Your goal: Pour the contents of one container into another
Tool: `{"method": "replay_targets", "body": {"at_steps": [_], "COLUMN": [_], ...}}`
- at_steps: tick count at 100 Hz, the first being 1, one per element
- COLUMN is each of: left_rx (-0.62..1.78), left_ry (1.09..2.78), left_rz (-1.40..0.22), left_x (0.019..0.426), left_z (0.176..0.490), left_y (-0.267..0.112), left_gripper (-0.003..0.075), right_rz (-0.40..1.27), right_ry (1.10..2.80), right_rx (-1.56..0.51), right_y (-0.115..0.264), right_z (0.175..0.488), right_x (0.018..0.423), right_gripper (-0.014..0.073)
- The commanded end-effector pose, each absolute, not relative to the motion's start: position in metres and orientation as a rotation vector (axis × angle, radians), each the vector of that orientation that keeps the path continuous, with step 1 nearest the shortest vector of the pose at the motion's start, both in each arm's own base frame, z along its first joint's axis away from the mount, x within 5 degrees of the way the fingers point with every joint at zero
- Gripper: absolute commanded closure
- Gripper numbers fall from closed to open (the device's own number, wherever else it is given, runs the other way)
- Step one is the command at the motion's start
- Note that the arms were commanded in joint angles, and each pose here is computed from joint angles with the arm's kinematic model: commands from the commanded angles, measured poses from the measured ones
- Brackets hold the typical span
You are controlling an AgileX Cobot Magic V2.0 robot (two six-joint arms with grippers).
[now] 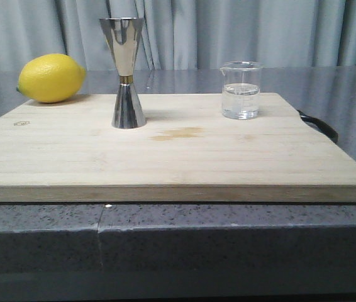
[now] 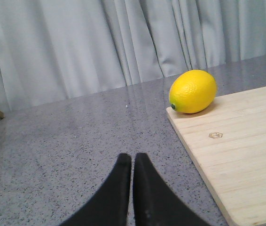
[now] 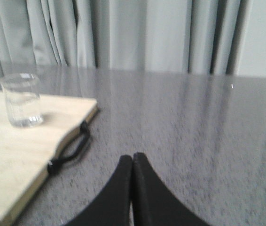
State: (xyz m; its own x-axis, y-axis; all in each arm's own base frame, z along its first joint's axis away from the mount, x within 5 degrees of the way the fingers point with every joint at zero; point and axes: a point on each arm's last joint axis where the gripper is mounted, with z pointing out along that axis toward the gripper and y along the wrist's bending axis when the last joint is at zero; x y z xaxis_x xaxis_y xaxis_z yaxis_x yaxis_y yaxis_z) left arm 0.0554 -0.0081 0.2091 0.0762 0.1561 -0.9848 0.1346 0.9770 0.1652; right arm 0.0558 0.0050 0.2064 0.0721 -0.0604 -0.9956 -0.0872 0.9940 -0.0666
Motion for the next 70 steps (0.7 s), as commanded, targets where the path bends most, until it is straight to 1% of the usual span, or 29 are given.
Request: {"method": "replay_targets", "body": {"at_steps": [1,11,26,37,43,47,52,55,61,65,70], "left_rx": [0.219,0.218,0.207,0.166,0.131,0.093,0.01,-0.082,-0.242,-0.329,-0.346], "left_ry": [1.439,1.432,1.4,1.374,1.361,1.348,1.338,1.333,1.307,1.308,1.34], "left_rz": [0.014,0.014,0.007,-0.028,-0.058,-0.09,-0.168,-0.259,-0.422,-0.524,-0.586], "left_x": [0.055,0.055,0.055,0.054,0.054,0.054,0.054,0.054,0.053,0.053,0.052], "left_z": [0.205,0.206,0.209,0.212,0.213,0.214,0.216,0.216,0.22,0.221,0.227], "left_y": [-0.008,-0.008,-0.008,-0.007,-0.007,-0.006,-0.005,-0.003,-0.001,-0.001,-0.003], "left_gripper": [0.0739,0.074,0.0739,0.0739,0.0739,0.0739,0.0739,0.0739,0.074,0.074,0.074], "right_rz": [0.027,0.035,0.038,0.039,0.073,0.127,0.245,0.307,0.494,0.538,0.55], "right_ry": [1.365,1.329,1.332,1.33,1.323,1.319,1.304,1.29,1.259,1.271,1.319], "right_rx": [-0.157,-0.162,-0.158,-0.157,-0.127,-0.078,0.025,0.078,0.245,0.289,0.314], "right_y": [0.008,0.009,0.009,0.009,0.009,0.008,0.007,0.007,0.005,0.004,0.004], "right_z": [0.212,0.215,0.215,0.215,0.216,0.217,0.219,0.221,0.226,0.231,0.24], "right_x": [0.054,0.053,0.053,0.053,0.053,0.053,0.052,0.052,0.051,0.05,0.05], "right_gripper": [0.0662,0.0662,0.0662,0.0662,0.0662,0.0662,0.0662,0.0662,0.0662,0.0662,0.0662]}}
